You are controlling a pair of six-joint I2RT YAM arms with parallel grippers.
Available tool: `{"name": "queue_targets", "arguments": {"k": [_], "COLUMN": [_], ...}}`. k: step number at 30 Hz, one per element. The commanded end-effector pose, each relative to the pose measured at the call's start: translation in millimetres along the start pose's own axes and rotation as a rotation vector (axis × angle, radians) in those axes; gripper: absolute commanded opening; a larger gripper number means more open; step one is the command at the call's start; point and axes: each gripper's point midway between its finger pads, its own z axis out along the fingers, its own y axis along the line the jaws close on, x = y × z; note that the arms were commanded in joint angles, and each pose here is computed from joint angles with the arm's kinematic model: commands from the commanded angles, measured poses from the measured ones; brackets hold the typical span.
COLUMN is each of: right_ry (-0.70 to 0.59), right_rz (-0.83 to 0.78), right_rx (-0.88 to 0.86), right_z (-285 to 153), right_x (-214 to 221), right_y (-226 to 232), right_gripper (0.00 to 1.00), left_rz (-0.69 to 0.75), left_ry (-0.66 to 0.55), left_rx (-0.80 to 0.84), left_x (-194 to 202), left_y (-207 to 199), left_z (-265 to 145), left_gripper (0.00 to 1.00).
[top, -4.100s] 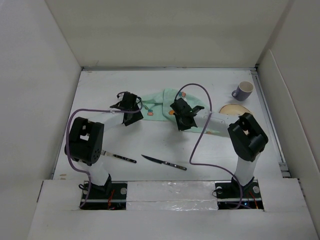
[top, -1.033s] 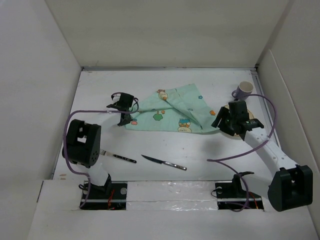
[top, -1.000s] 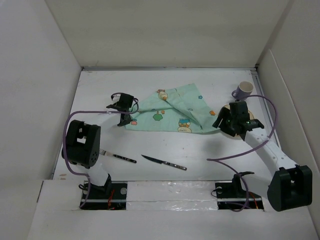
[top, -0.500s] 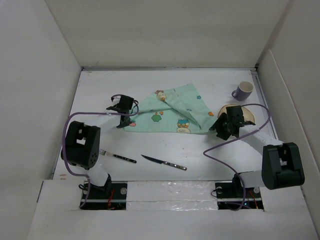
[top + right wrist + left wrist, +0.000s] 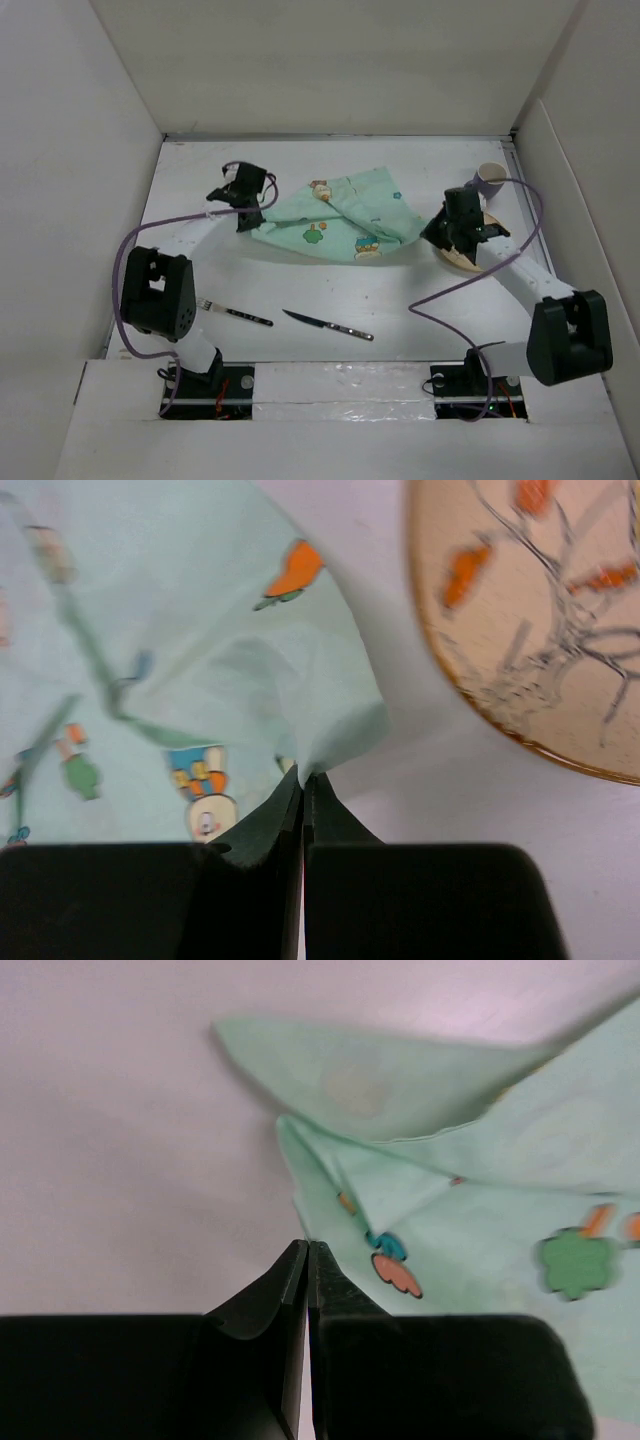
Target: Set the dinner table for one person
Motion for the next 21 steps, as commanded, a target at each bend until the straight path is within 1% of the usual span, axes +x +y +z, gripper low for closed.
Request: {"name": "queue_targets", "arguments": {"k": [1,2,3,5,6,7,8,9,12,13,14,16,17,18,19,20,21], "right_ry": [-0.286,-0.328,-0.395,-0.455,-0.514,-0.515,-0.525,-0.577,-0.617,-0.641,-0.637,-0.647,-0.628,-0.617,-0.602,-0.575,-0.575], "right_rz": [-0.124,-0.135,-0.140,-0.175,-0.206,-0.206,-0.215,-0.217,-0.236,-0.236,-0.243,-0.258,-0.271,-0.283,-0.291,-0.296,-0.296], "right_rx": [-0.182,-0.215,-0.276,-0.316,-0.374,-0.374,-0.382,-0.429,-0.476,-0.515,-0.519,-0.512,-0.493,-0.480,-0.477,-0.444,-0.444], "right_z": [-96,-117,-161,-202,-253,-253,-267,-298,-332,-351,-354,-355,-339,-330,-320,-279,-278], "right_x": [-82,-94,-115,-132,-148,-148,-150,-161,-169,-175,-175,-183,-185,-187,-188,-194,-194], "right_y": [76,87,106,121,140,140,143,152,162,170,172,175,180,182,185,189,190], "right_gripper": [0.00,0.00,0.00,0.00,0.00,0.00,0.00,0.00,0.00,0.00,0.00,0.00,0.00,0.00,0.00,0.00,0.00], "left_rz": [-0.098,-0.118,-0.159,-0.199,-0.251,-0.246,-0.261,-0.291,-0.350,-0.367,-0.369,-0.349,-0.341,-0.319,-0.317,-0.306,-0.307], "left_ry": [-0.294,-0.350,-0.434,-0.518,-0.633,-0.620,-0.656,-0.728,-0.832,-0.859,-0.868,-0.838,-0.820,-0.775,-0.776,-0.755,-0.752], "left_rx": [0.173,0.210,0.271,0.310,0.358,0.351,0.367,0.393,0.413,0.422,0.425,0.414,0.411,0.413,0.424,0.419,0.411], "left_x": [-118,-137,-169,-194,-225,-222,-230,-245,-257,-259,-259,-259,-258,-252,-254,-254,-253], "left_y": [-18,-18,-18,-8,0,1,5,13,34,39,40,32,28,18,12,4,4], "left_z": [-106,-135,-171,-215,-270,-268,-287,-320,-367,-377,-380,-365,-356,-337,-331,-313,-310], "left_gripper": [0.00,0.00,0.00,0.00,0.00,0.00,0.00,0.00,0.00,0.00,0.00,0.00,0.00,0.00,0.00,0.00,0.00]}}
